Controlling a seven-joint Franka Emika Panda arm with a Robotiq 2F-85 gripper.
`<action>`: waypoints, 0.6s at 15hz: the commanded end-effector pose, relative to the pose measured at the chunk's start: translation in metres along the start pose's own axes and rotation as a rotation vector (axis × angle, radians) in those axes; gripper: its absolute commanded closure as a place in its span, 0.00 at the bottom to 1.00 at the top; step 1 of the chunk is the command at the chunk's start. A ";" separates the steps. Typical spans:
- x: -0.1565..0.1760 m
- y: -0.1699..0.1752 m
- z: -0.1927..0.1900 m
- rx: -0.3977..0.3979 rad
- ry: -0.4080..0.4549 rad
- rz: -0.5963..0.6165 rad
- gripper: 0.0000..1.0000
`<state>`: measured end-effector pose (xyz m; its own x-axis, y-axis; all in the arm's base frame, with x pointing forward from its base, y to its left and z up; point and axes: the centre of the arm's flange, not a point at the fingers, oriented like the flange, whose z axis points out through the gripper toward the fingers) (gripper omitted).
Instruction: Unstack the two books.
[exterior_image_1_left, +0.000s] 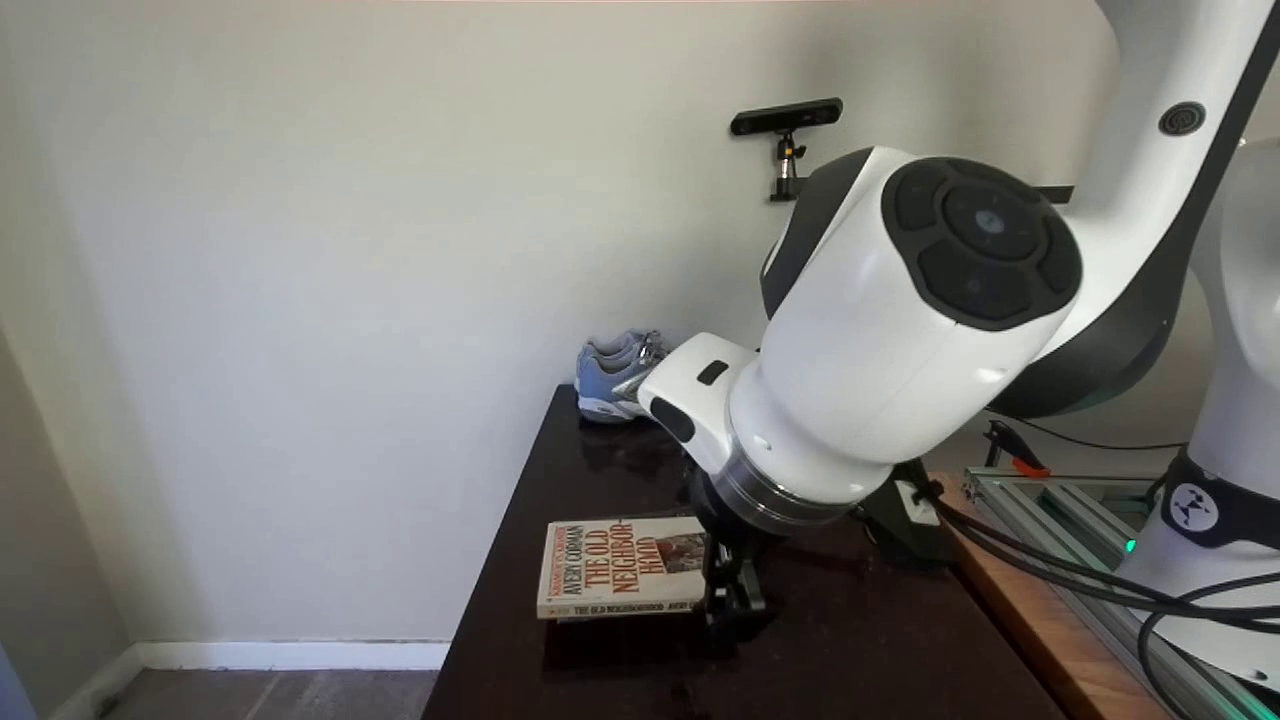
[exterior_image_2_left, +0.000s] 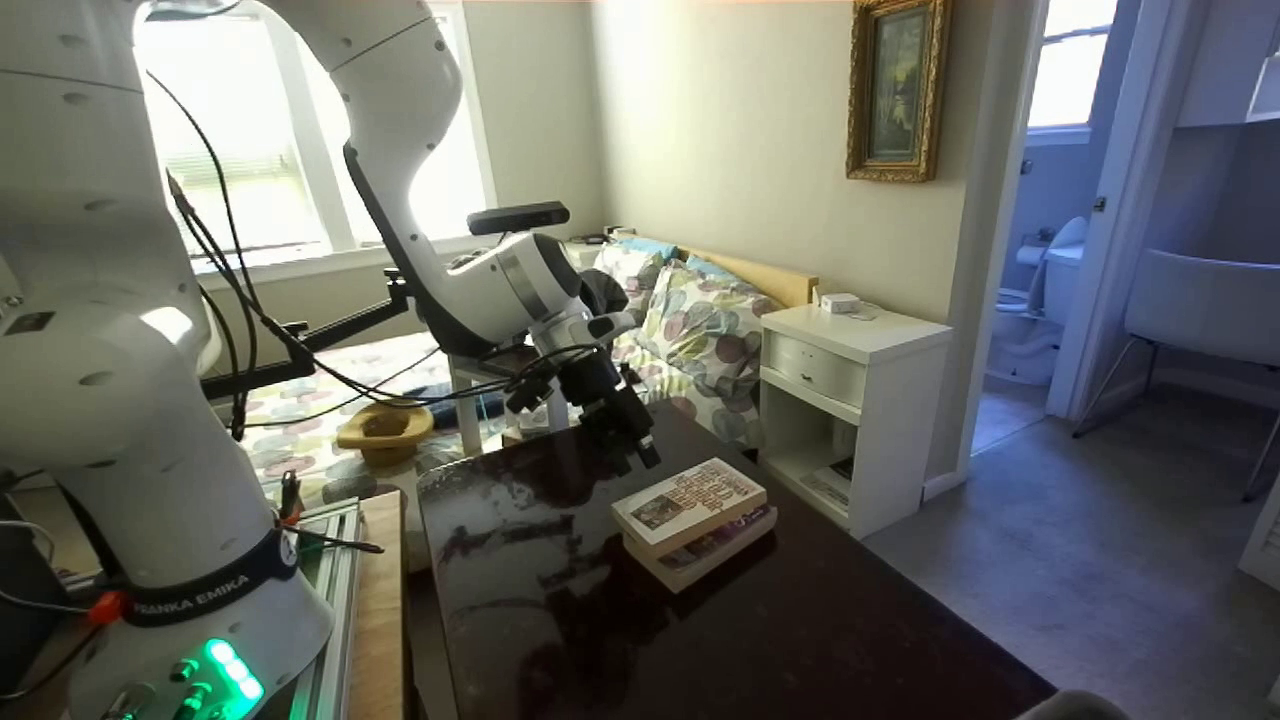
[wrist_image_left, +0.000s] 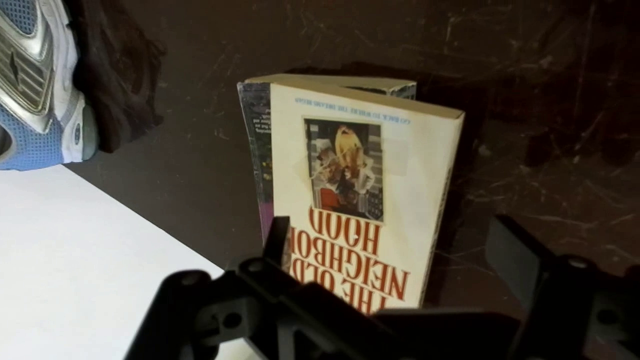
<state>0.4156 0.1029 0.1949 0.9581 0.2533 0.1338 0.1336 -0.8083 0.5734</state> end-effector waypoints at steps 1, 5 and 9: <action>0.011 -0.013 0.014 -0.005 -0.002 -0.040 0.00; 0.011 -0.018 0.024 -0.046 -0.033 -0.077 0.00; 0.007 -0.020 0.033 -0.078 -0.061 -0.095 0.00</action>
<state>0.4220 0.1031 0.1679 0.9605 0.2734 0.0524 0.1855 -0.7689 0.6119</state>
